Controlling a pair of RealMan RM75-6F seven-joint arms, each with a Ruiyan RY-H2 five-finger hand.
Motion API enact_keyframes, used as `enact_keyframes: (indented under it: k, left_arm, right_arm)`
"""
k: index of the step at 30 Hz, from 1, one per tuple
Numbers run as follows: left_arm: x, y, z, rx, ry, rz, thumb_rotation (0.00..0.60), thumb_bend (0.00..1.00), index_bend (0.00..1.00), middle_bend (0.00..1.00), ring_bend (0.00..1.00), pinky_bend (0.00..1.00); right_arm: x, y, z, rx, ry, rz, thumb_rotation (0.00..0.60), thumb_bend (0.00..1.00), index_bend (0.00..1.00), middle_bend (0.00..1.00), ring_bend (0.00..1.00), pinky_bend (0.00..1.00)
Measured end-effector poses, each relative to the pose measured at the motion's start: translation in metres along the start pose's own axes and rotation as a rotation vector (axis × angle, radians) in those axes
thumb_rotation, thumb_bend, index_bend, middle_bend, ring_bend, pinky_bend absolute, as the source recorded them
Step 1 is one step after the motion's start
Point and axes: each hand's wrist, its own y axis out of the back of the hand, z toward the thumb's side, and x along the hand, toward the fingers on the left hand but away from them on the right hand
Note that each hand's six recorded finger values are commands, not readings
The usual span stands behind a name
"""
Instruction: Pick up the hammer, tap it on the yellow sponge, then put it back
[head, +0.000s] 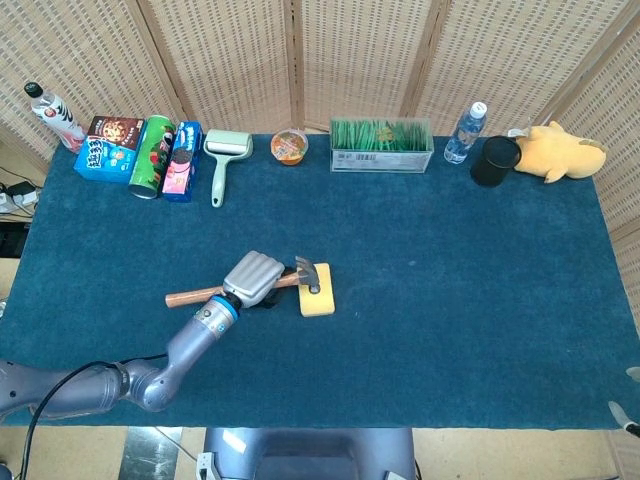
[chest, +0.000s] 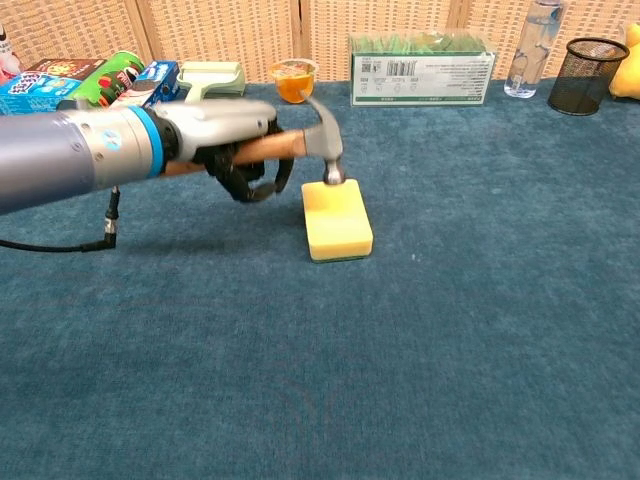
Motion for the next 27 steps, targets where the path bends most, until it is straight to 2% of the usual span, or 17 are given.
enact_keyframes:
  k: [4, 9, 19, 27]
  left_arm:
    - [-0.015, 0.022, -0.004, -0.042, -0.026, 0.085, 0.600, 0.33, 0.78, 0.96, 0.86, 0.84]
    - [-0.033, 0.035, -0.020, -0.053, -0.019, 0.117, 0.600, 0.33, 0.78, 0.96, 0.86, 0.84]
    - [-0.064, 0.025, -0.059, 0.038, 0.021, 0.080, 0.600, 0.33, 0.78, 0.96, 0.86, 0.82]
    - [-0.076, 0.018, -0.083, 0.101, 0.060, 0.074, 0.600, 0.33, 0.78, 0.96, 0.87, 0.82]
  right_arm:
    - [0.000, 0.000, 0.001, 0.002, 0.003, 0.000, 0.600, 0.21, 0.40, 0.45, 0.42, 0.32]
    - [0.000, 0.000, 0.004, 0.005, 0.012, 0.000, 0.600, 0.21, 0.40, 0.45, 0.41, 0.32]
    - [-0.001, -0.003, 0.009, 0.007, 0.023, 0.010, 0.600, 0.21, 0.40, 0.45, 0.42, 0.32]
    - [-0.002, -0.006, 0.010, 0.009, 0.026, 0.019, 0.600, 0.21, 0.40, 0.45, 0.42, 0.32]
